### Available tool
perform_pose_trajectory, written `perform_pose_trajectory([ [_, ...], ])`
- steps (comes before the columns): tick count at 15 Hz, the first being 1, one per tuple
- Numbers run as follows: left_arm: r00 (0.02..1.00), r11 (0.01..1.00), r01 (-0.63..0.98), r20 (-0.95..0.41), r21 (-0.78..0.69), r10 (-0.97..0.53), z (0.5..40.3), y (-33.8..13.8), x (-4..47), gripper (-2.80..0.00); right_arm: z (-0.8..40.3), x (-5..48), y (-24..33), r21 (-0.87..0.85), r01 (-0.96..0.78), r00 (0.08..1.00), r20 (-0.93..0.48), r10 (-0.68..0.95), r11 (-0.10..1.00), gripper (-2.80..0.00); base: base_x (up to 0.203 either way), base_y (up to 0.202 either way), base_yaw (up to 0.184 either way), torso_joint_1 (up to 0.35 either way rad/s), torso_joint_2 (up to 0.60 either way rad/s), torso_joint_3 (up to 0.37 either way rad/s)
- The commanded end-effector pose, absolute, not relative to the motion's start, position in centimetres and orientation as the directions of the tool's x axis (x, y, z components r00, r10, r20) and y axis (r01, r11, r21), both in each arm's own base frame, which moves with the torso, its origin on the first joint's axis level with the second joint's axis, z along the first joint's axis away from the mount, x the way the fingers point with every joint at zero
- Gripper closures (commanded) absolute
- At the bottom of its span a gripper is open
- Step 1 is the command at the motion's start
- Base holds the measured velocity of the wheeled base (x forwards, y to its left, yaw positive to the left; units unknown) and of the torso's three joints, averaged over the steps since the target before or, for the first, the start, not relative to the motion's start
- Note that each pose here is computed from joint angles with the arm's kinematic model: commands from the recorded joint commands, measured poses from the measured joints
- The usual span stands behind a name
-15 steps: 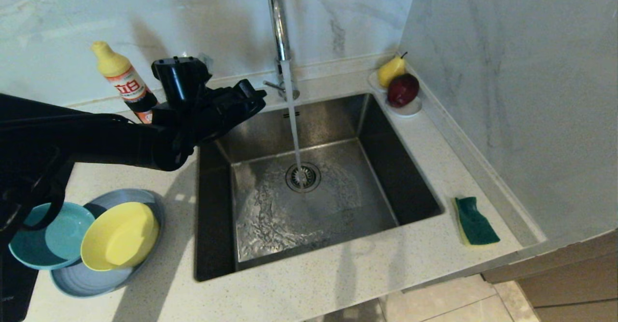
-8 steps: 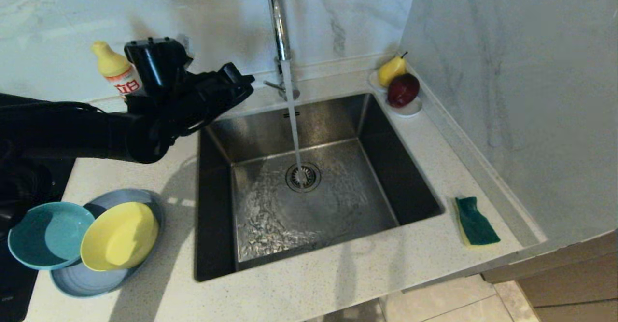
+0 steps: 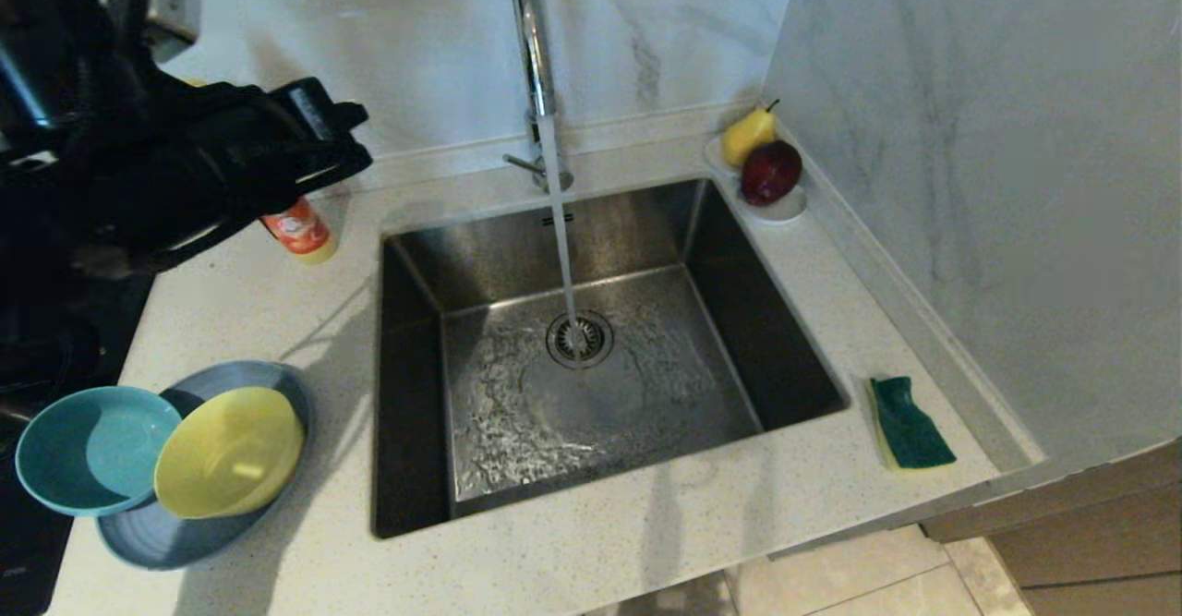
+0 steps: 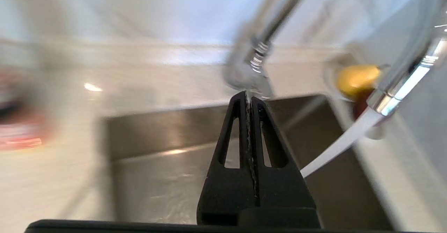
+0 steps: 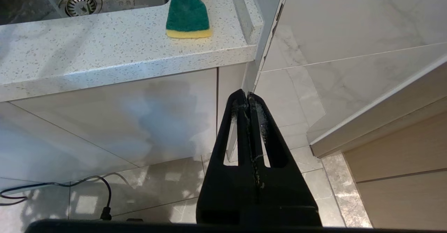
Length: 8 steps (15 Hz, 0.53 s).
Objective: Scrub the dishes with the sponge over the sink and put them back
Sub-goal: Turn on the faucet
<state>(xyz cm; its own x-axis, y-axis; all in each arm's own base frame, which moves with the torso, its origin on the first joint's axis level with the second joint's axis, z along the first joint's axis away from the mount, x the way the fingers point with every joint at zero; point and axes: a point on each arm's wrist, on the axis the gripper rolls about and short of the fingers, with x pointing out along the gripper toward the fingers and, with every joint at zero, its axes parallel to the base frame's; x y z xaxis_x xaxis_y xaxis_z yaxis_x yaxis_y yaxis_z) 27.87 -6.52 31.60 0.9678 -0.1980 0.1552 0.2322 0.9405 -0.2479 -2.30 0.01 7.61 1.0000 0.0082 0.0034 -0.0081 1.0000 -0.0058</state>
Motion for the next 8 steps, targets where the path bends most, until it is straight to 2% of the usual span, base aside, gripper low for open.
perform_pose_trajectory([
  [1, 0.959, 0.965, 0.174, 0.257, -0.195, -0.121, 33.7, -4.6, 20.4, 0.00, 7.6, -2.3, 0.0, -0.006, -0.009, 1.000, 0.005, 0.009, 1.000, 0.00, 0.000, 0.000, 0.000, 0.000, 0.00, 0.000],
  [3, 0.964, 0.985, 0.085, 0.262, -0.152, -0.043, 32.7, -3.5, 16.5, 0.00, 7.6, -2.3, 0.0, -0.006, -0.009, 1.000, 0.004, 0.009, 1.000, 0.00, 0.000, 0.000, 0.000, 0.000, 0.00, 0.000],
  [8, 0.942, 0.988, -0.029, 0.326, -0.153, 0.078, 28.9, -0.6, 5.9, 0.00, 7.6, -2.3, 0.0, -0.006, -0.009, 1.000, 0.005, 0.009, 1.000, 0.00, 0.000, 0.000, 0.000, 0.000, 0.00, 0.000],
])
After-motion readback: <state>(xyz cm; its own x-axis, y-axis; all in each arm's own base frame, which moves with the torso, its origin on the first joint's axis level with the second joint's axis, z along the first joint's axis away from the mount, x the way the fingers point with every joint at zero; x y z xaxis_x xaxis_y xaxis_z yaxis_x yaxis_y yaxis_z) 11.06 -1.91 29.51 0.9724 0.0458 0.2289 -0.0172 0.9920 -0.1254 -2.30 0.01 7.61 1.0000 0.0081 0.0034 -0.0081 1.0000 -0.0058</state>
